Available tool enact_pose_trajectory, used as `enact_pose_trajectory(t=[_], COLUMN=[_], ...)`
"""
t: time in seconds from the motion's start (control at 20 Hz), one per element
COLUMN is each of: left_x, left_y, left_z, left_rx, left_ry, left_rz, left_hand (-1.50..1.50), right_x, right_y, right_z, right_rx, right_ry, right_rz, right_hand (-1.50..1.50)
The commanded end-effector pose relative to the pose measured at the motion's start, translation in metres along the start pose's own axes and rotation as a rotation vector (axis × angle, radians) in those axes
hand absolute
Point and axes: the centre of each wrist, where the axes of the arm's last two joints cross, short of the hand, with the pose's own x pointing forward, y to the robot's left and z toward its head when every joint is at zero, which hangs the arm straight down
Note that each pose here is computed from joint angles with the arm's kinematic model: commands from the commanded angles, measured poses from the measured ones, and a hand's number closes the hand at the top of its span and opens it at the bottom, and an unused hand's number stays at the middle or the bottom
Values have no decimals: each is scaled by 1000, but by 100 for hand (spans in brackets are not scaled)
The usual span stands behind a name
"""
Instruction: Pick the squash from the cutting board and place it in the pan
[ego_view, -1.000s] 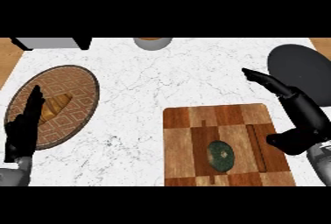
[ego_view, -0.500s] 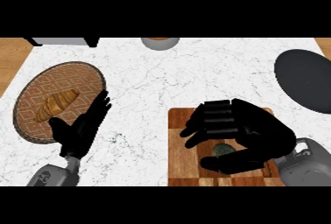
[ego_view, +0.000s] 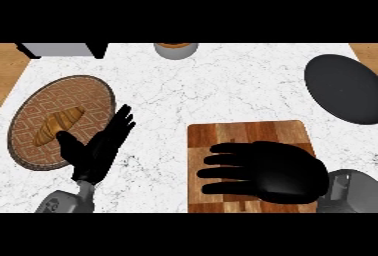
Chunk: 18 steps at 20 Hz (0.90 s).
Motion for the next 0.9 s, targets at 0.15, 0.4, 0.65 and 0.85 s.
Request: enact_pose_trajectory(t=[0.15,0.4,0.65,0.85], left_x=[-5,-6,6,-1], left_y=[5,-2,-1,14], left_z=[7,4,4,9], left_rx=[18,25,-4,-3], left_ry=[23,22,-7,-8], left_rz=[13,28,17,-3], left_hand=[0,0,0,0], right_x=[35,74,122,144], right_y=[-1,19,59,89], right_z=[0,-15,-26,-37], right_rx=[376,592,702,735], right_ry=[195,312,410,490], right_rz=[443,596,679,676], right_hand=[-150,-150,-150,-150])
